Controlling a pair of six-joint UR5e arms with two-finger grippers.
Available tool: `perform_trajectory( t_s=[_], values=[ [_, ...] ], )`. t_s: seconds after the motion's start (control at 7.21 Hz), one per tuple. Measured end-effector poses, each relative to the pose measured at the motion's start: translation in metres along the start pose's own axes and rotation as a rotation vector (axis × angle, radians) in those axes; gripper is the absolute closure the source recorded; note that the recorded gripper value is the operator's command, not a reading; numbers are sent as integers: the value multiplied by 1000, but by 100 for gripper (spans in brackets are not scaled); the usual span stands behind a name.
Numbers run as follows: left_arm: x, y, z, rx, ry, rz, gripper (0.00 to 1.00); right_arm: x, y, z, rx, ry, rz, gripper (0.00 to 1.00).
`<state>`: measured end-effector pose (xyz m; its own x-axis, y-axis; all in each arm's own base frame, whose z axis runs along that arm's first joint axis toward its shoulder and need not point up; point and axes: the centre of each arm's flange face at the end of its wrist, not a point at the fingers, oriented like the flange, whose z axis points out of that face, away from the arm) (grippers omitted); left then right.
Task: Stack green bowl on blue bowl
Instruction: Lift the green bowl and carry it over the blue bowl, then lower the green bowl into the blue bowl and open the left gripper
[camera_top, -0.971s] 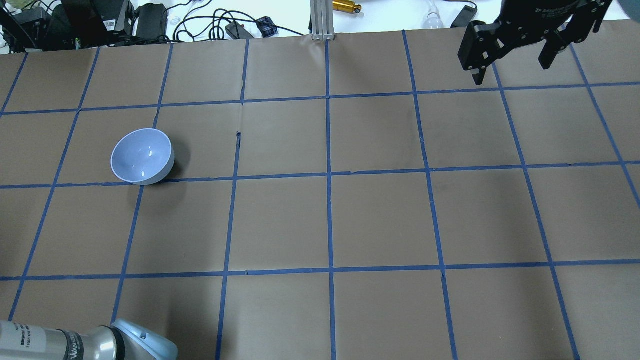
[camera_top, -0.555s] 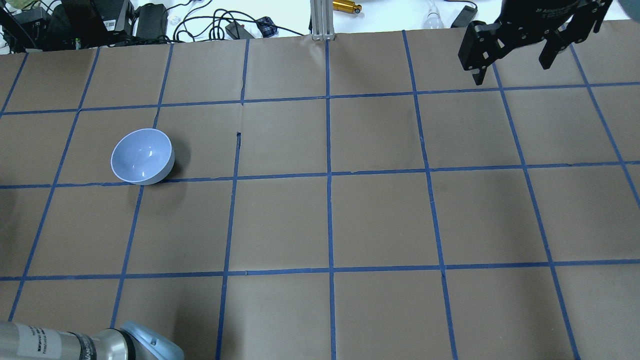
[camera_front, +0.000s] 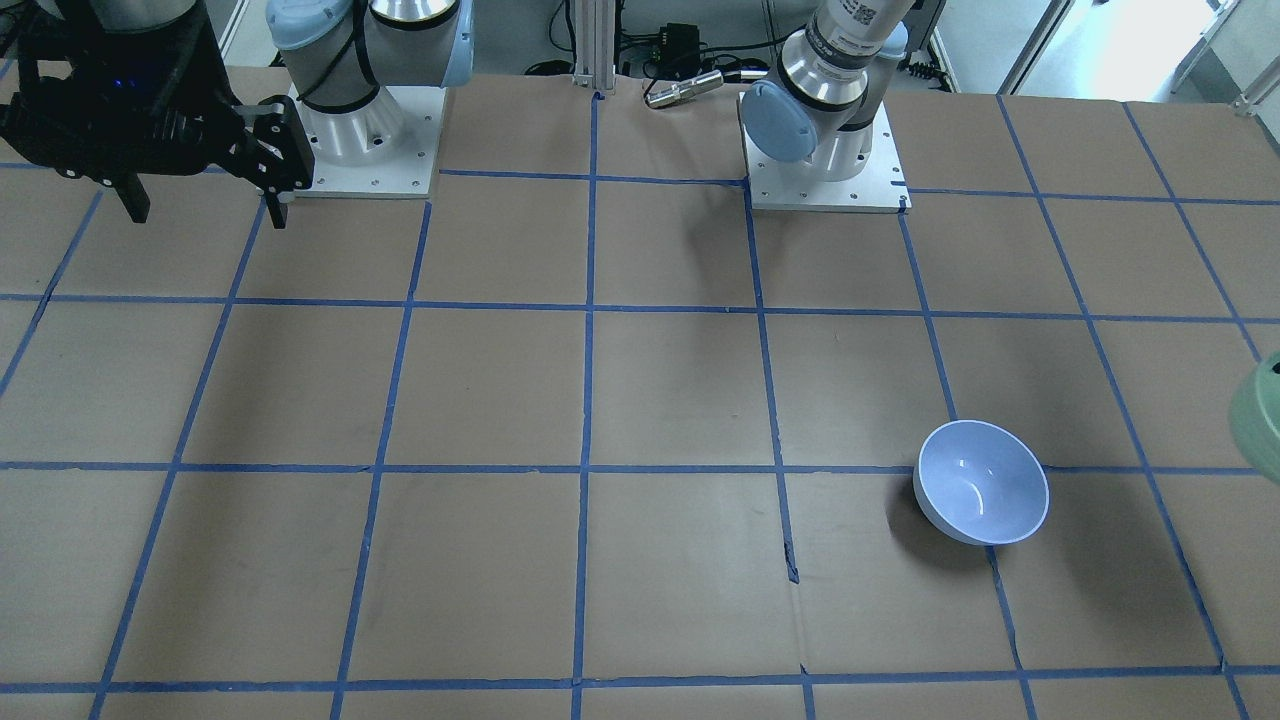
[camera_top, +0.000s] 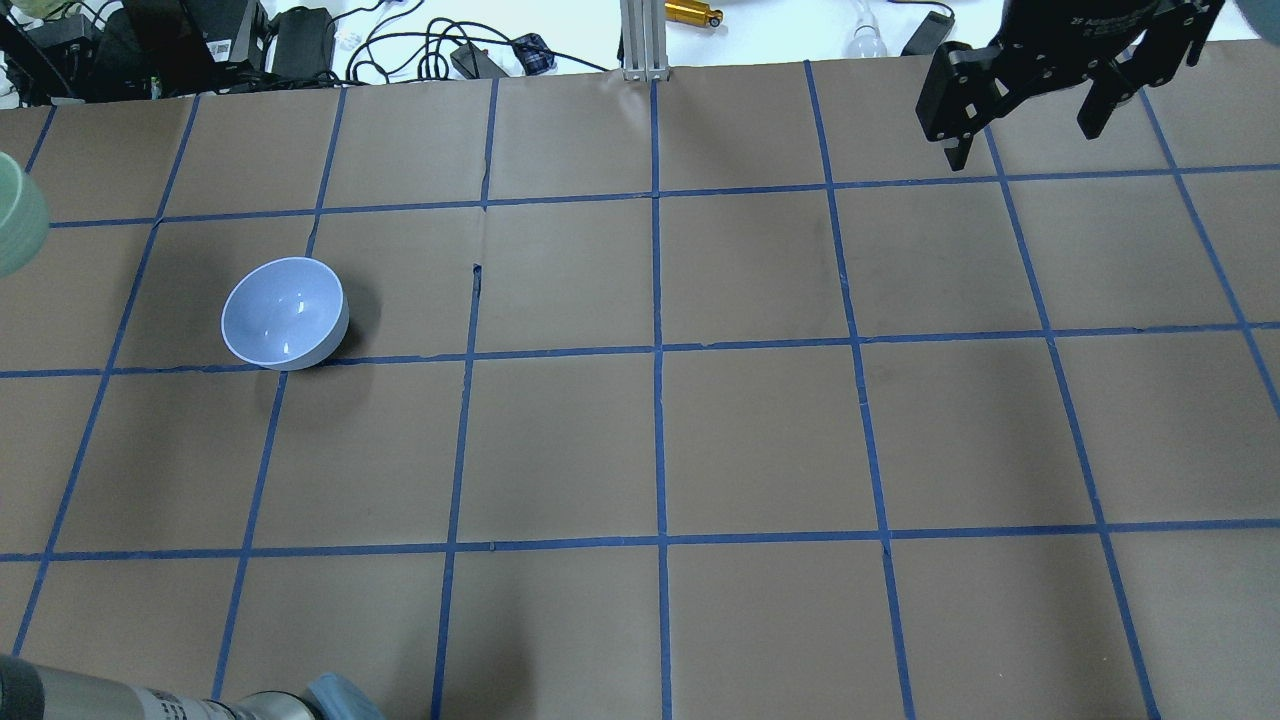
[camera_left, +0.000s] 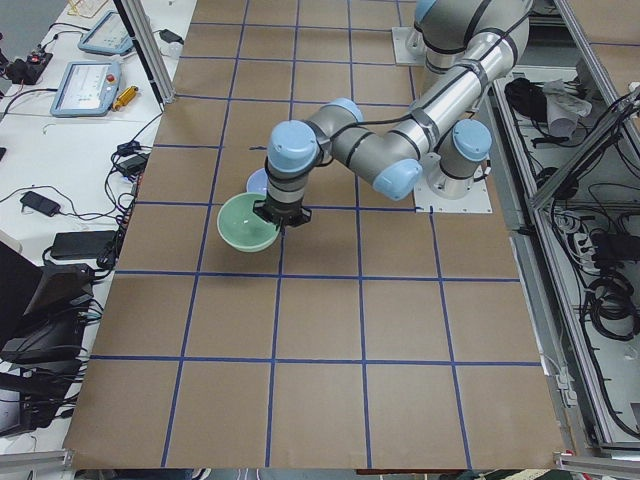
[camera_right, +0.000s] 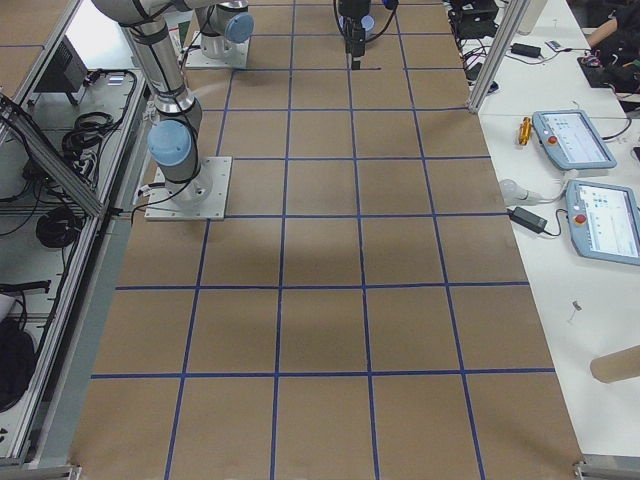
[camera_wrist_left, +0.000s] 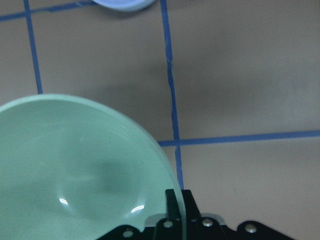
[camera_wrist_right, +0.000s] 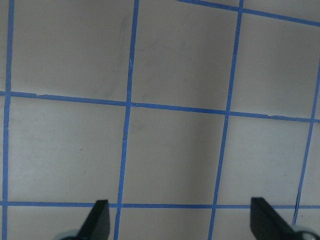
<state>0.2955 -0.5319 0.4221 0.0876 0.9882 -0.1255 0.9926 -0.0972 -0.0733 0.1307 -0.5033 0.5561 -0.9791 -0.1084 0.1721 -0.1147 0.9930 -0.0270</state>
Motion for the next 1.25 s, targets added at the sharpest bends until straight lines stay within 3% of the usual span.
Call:
perform_trajectory(
  t_s=[0.28,0.55,0.97,1.25],
  values=[
    [-40,-76,13,43,49,-58,100,0,0,0,0,0,0,0],
    [-56,-135,38,14,109,-89,100,0,0,0,0,0,1,0],
    [-31,-177,93,-53,110,-79,100,0,0,0,0,0,0,0],
    [-13,-190,109,-52,112,-106,100,0,0,0,0,0,1,0]
  ],
)
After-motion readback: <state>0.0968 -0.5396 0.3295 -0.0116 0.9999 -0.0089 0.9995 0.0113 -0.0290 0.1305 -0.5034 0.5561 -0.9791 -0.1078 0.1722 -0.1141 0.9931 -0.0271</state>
